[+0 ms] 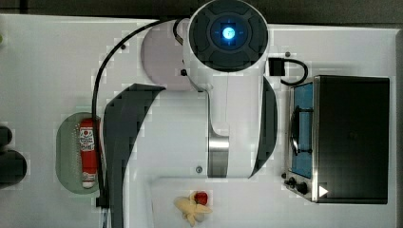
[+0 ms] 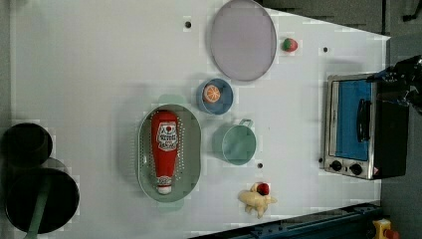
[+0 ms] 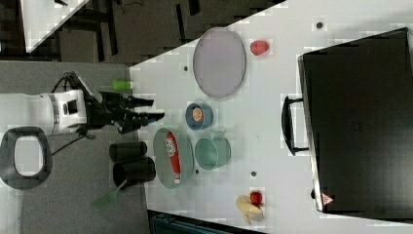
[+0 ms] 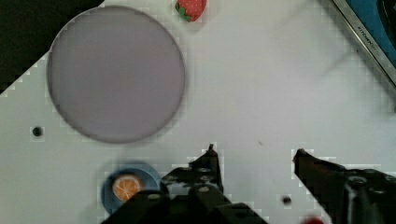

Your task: Pick ketchup from strainer and place it on the table

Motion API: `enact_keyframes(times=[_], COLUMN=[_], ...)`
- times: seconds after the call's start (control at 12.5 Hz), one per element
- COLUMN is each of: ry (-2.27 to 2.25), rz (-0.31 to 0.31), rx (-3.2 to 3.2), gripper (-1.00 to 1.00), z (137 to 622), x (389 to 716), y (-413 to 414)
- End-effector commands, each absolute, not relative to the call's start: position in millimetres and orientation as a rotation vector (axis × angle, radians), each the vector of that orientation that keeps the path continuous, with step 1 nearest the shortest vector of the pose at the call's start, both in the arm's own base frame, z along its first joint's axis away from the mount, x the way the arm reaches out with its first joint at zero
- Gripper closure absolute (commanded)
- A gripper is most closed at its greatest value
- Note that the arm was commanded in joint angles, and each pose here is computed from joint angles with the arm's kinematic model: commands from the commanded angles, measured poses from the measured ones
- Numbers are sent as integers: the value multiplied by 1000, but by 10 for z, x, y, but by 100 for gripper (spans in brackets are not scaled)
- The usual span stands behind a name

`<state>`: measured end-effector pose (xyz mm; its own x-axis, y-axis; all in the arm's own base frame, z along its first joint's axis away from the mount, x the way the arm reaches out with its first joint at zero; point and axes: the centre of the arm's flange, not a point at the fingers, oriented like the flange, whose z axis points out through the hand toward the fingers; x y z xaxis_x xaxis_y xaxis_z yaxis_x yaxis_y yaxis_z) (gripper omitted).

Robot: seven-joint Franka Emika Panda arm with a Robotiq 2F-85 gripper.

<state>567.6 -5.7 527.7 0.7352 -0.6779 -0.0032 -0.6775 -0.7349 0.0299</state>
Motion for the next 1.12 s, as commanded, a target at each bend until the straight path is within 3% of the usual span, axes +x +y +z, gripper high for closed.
enact_keyframes(times=[0.08,0.24,0.8,1.12], ry=[-1458,-1395,-967,-724], rz=[-20,-22,-70,-56], rx=[2776,2799,2908,2978], gripper=[-59,-99,-100,-100], z=[5977,5939,5572,5330], x=[4881,4913,4895,4744], y=[-257,-31,1466,2342])
